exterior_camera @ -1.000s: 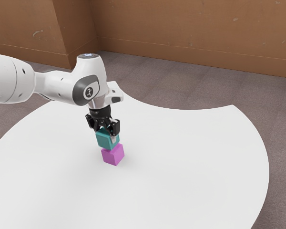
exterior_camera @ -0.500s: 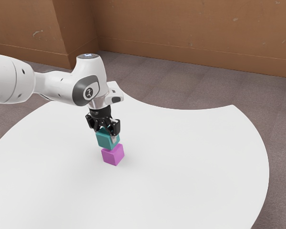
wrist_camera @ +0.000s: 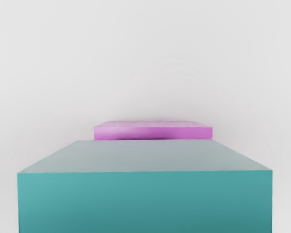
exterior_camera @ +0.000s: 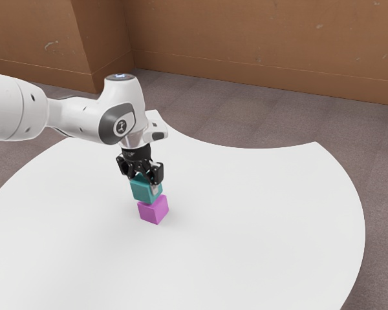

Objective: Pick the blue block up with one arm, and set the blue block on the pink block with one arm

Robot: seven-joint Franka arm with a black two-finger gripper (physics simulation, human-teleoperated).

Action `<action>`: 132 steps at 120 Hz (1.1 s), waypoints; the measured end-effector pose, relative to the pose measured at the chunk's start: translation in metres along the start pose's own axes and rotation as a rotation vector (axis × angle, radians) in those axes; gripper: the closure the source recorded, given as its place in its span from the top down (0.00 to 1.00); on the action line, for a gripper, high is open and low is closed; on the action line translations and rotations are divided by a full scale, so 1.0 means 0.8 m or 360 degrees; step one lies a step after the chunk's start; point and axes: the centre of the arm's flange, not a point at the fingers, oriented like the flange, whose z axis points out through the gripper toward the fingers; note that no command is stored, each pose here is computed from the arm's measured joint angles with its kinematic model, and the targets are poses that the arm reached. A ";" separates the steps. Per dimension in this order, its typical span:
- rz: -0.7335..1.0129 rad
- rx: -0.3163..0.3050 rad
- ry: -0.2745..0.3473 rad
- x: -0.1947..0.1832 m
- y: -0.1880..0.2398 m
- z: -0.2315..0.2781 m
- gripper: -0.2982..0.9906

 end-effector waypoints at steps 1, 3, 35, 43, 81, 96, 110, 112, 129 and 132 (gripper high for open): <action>0.0000 0.0000 0.0000 0.000 0.000 0.000 0.54; 0.0000 0.0000 0.0000 0.000 0.000 0.000 0.54; -0.0004 -0.0004 -0.0001 0.000 0.000 0.000 0.55; 0.0001 -0.0004 -0.0005 -0.002 0.001 0.001 0.55; 0.0016 0.0000 -0.0019 -0.005 0.003 0.003 0.54; 0.0021 0.0004 -0.0012 -0.003 0.003 0.001 0.53; 0.0024 0.0006 -0.0012 -0.002 0.003 0.001 0.53; 0.0025 0.0006 -0.0011 -0.002 0.003 0.001 0.53; 0.0027 0.0007 -0.0010 0.001 0.003 0.003 0.53; 0.0028 0.0008 -0.0010 0.001 0.003 0.003 0.53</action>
